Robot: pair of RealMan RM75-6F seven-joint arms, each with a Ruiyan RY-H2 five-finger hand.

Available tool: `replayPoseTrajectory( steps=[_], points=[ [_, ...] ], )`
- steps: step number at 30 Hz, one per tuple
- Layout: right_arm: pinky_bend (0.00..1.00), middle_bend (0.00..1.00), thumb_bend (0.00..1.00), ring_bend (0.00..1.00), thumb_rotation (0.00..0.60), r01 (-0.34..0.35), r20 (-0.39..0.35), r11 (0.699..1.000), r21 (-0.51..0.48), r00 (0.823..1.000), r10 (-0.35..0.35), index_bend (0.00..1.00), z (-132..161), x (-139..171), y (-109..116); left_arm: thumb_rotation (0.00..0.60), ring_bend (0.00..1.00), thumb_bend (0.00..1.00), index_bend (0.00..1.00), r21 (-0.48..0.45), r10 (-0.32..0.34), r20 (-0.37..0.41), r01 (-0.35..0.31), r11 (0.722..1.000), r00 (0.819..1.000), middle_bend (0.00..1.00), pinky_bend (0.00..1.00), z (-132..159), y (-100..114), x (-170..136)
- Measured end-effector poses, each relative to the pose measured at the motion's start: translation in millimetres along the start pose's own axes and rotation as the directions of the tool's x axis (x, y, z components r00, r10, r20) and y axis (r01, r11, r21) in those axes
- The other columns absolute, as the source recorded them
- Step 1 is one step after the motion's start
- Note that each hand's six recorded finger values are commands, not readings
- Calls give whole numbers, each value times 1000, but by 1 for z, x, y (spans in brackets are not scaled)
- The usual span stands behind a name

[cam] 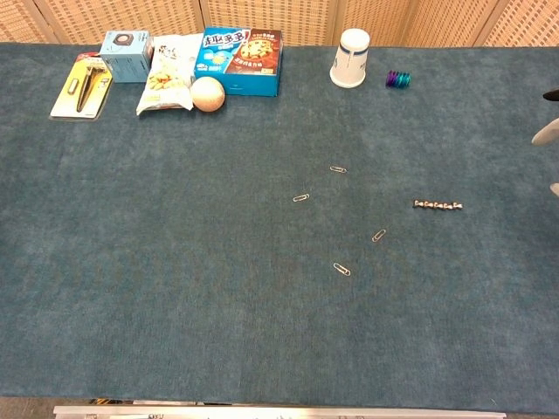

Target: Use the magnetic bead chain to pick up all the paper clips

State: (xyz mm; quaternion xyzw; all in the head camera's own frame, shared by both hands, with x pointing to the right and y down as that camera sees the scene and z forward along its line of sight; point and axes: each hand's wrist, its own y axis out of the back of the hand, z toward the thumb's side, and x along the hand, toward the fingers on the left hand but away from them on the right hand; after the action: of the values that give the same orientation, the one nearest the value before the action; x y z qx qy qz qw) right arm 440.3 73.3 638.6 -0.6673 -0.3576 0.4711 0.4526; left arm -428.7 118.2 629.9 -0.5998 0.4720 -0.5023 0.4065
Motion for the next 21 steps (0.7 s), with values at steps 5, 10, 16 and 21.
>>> replayPoseTrajectory(
  steps=[5,10,16,21],
  points=[
    [100,127,245,0,600,-25,10,1000,9,1000,25,358,8,-9,-7,600,328,0,512,-9,1,9,-1,1000,1000,440,441,0,2,-2],
    [100,127,245,0,600,-68,34,998,14,997,67,359,14,-19,-17,600,328,0,512,-20,9,18,-9,1000,1000,440,441,0,5,-4],
    [100,127,346,0,600,-116,65,993,10,991,115,394,19,-29,-28,600,328,0,512,-28,9,24,-9,1000,1000,440,441,-1,6,-5],
    [100,126,399,0,600,-152,76,988,-4,985,152,394,22,-36,-37,600,328,0,512,-34,8,24,-7,999,1000,440,441,-2,7,-5]
  ],
)
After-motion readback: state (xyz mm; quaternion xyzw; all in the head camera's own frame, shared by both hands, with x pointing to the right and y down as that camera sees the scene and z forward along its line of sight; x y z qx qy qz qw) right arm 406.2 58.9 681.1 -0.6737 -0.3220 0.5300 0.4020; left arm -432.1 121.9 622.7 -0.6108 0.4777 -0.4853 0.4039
